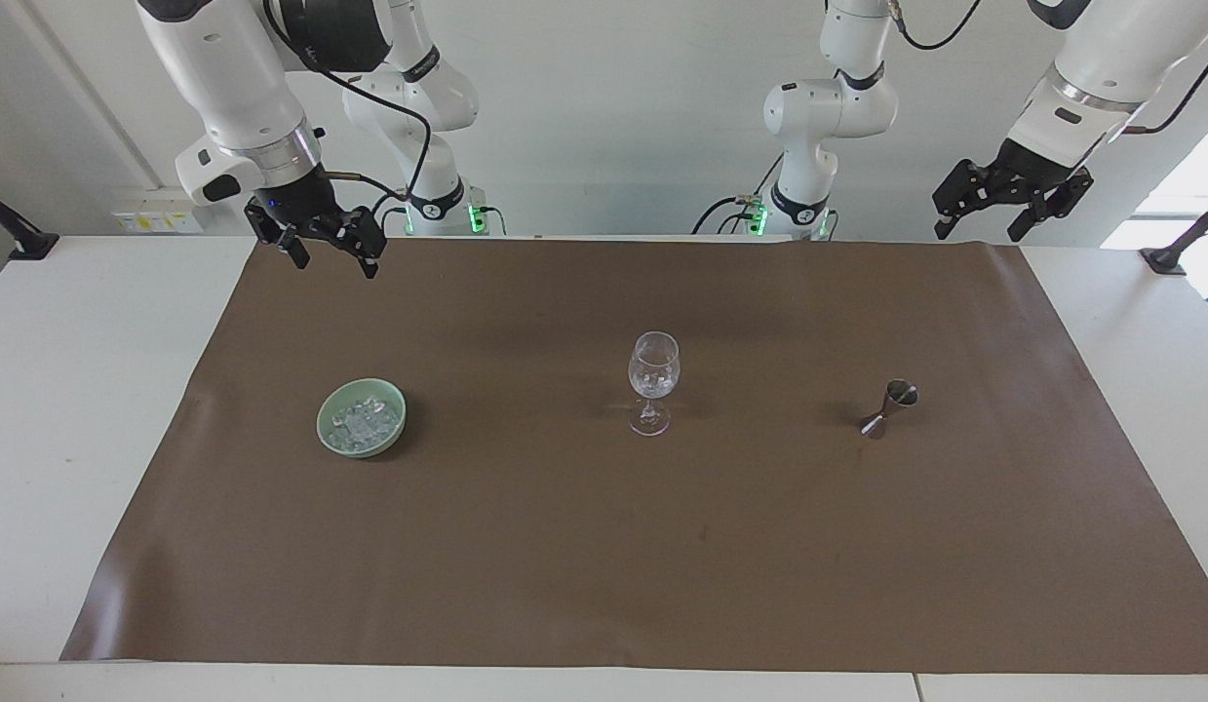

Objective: Pour wine and add ice with both arms

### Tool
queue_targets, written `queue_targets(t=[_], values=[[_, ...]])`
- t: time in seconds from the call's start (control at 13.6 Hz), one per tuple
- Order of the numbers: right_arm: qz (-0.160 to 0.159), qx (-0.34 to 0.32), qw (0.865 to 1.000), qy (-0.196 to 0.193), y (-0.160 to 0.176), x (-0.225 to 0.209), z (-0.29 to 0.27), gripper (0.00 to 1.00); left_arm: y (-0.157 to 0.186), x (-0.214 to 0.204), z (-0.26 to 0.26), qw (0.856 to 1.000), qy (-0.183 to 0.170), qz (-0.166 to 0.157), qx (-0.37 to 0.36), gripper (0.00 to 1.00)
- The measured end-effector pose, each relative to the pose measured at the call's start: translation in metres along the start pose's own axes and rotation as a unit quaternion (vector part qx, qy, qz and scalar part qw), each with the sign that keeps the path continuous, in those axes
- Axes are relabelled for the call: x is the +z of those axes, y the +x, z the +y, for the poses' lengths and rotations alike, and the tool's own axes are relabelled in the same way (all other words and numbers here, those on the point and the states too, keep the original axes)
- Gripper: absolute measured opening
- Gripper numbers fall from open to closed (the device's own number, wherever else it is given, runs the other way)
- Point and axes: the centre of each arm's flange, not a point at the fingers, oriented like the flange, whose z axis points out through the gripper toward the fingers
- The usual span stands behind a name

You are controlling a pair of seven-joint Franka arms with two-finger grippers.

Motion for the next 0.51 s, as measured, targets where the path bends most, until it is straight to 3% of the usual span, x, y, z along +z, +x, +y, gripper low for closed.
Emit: queue_targets(t=[0.51], values=[[-0.002,-0.004,1.000,0.000,-0.0005,0.0002,-0.0003,1.00,0.0000,0.0001,0.0000,1.000,0.000,0.000,0.000,1.00]])
